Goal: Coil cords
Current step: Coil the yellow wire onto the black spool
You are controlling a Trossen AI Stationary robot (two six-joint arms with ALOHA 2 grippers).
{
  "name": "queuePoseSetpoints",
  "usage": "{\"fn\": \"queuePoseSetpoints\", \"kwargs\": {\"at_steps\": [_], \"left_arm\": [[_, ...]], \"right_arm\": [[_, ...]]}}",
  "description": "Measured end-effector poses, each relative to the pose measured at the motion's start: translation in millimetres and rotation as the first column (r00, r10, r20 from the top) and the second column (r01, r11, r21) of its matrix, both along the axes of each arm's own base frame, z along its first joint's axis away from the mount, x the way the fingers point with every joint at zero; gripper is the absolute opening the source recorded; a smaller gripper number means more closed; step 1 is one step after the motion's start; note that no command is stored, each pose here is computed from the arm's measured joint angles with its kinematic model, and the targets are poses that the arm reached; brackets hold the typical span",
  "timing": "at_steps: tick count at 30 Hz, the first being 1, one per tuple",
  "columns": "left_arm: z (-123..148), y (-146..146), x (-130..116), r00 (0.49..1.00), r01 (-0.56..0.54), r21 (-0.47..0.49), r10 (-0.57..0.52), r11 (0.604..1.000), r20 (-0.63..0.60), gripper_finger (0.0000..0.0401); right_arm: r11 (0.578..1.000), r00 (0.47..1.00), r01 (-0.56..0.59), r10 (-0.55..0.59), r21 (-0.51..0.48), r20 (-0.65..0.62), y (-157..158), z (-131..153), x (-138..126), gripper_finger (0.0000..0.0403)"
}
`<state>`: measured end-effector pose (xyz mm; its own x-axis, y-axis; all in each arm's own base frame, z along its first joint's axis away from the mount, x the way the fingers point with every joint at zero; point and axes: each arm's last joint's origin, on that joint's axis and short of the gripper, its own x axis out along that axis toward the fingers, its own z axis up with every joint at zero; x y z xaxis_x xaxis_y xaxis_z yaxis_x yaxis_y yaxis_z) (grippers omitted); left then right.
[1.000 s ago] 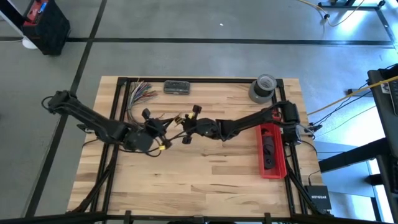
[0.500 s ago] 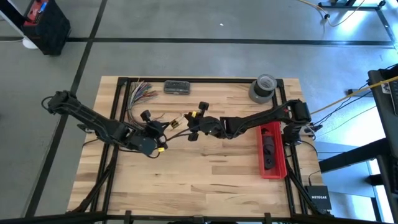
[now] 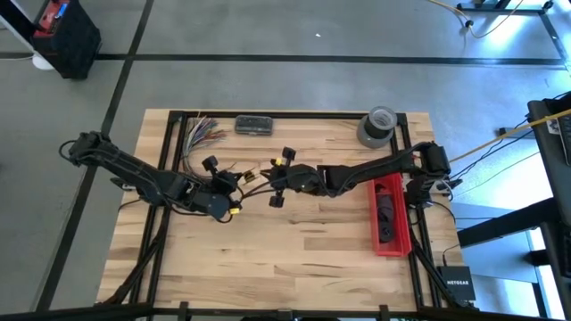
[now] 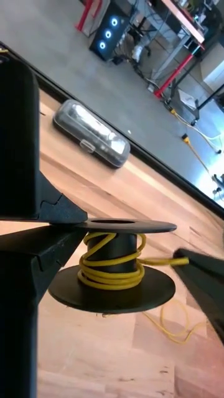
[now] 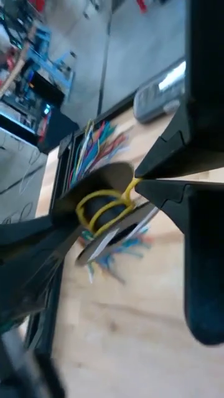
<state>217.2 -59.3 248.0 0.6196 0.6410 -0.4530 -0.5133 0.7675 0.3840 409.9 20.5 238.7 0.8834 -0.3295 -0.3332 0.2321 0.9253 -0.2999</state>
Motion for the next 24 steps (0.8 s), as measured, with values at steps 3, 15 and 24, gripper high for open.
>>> {"fn": "queuePoseSetpoints", "kwargs": {"at_steps": [3,15,24], "left_arm": [[-1,-1,1,1.000,0.010,0.006,-0.010,1.000,-0.013,0.0000],[-2,3,2,1.000,-0.012,-0.006,0.012,1.000,-0.005,0.0000],[-2,6,3,0.999,-0.037,-0.028,0.037,0.999,0.010,0.0000]], "right_arm": [[0.998,1.000,-0.002,0.002,0.064,0.006,1,7,3,0.0019],[0.968,0.988,-0.157,0.153,0.195,0.032,7,22,8,0.0062],[0.979,0.977,-0.132,0.156,0.158,-0.149,5,25,-10,0.0062]]}}
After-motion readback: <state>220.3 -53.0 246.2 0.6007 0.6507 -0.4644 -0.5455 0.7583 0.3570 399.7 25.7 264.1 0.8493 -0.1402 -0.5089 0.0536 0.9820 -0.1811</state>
